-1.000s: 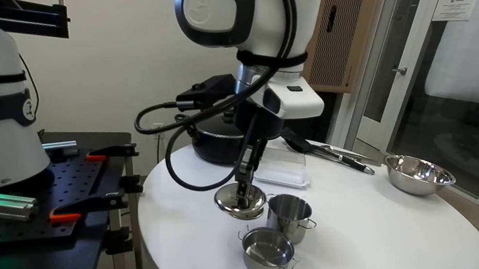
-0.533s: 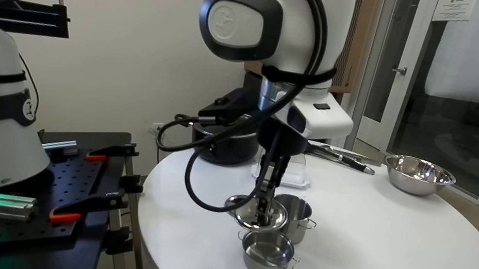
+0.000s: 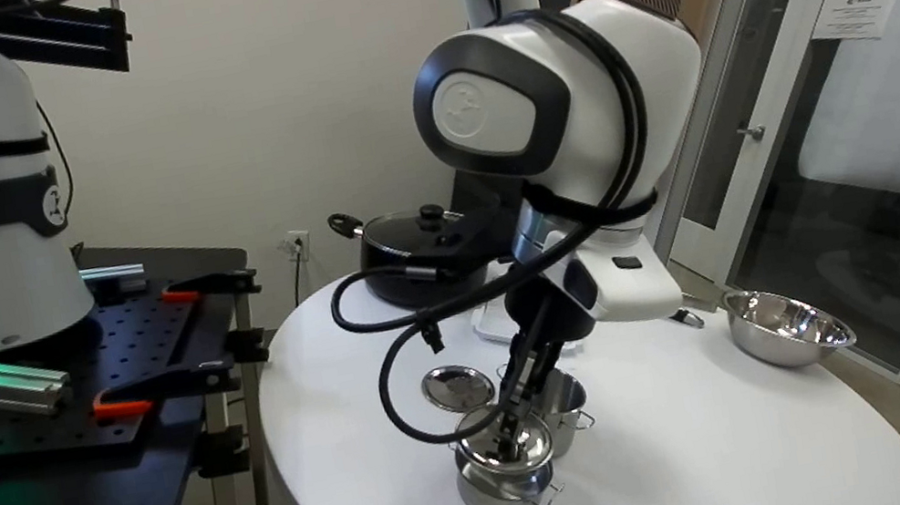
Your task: Close the lid on the smaller pot
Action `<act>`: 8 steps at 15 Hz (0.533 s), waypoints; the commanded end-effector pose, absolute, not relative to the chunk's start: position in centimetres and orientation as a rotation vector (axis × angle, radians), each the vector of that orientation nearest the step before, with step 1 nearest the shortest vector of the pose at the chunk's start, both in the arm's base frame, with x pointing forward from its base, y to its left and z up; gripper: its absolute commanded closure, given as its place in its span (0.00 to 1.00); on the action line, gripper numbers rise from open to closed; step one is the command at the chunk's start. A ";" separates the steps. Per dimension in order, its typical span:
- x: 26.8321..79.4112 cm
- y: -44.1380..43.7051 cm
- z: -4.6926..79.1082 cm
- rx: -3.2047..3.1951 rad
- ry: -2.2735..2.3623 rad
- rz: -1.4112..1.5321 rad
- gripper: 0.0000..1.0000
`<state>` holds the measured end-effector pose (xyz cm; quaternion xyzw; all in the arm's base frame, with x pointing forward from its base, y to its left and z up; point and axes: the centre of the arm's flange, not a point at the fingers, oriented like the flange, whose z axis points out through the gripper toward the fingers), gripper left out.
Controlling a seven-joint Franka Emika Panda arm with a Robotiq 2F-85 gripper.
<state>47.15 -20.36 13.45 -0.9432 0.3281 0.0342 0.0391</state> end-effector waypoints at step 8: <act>50.2 -19.5 10.2 -2.875 1.062 0.153 0.94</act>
